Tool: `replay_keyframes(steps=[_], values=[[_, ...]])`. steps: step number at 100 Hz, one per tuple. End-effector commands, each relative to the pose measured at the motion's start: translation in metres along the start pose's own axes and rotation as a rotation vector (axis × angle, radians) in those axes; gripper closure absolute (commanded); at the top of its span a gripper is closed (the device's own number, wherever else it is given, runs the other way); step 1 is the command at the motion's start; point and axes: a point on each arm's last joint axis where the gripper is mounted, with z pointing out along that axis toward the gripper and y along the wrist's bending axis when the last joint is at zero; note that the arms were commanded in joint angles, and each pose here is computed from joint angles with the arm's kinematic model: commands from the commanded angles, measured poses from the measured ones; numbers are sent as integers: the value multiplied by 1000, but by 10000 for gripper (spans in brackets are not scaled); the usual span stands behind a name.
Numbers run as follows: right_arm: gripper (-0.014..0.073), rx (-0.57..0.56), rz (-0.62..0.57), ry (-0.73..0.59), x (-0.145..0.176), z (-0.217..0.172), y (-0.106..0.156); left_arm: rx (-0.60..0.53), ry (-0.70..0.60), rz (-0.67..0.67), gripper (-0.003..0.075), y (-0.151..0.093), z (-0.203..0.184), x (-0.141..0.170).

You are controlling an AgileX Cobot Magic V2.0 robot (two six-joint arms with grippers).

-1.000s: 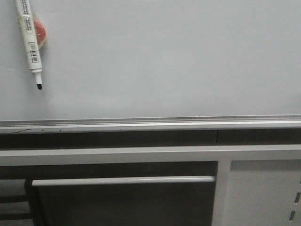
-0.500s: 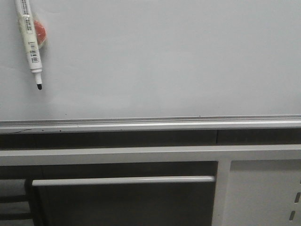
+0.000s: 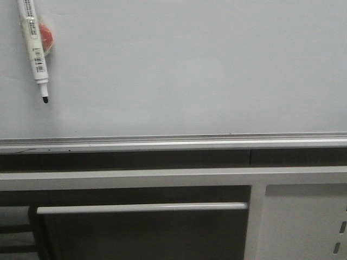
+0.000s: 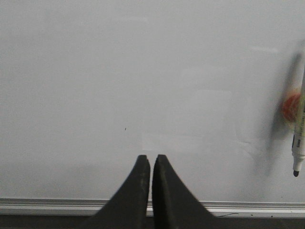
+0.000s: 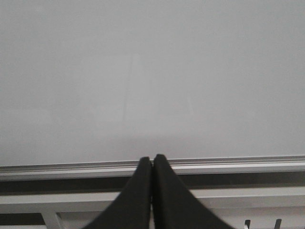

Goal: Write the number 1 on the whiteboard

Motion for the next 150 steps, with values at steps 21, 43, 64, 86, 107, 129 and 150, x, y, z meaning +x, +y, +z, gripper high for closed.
replay_keyframes(steps=[21,43,64,86,107,129,150], values=[[638,6,-13,-79,0,0,0,-6,-60,-19,741,1,-1,6],[638,6,-4,-81,-1,0,0,-6,-60,-19,741,1,-1,6],[638,5,-4,-91,-1,0,0,-6,-60,-32,741,1,-1,6],[638,-4,312,-171,-8,-1,-2,-12,-69,-408,741,3,-1,5],[638,-11,627,-178,-10,-2,-4,-5,-61,-779,741,3,-1,3],[638,-83,552,-107,-35,-6,6,126,43,-592,741,-13,-6,-24],[638,-115,398,55,-70,0,13,240,225,-246,741,-29,1,-64]])
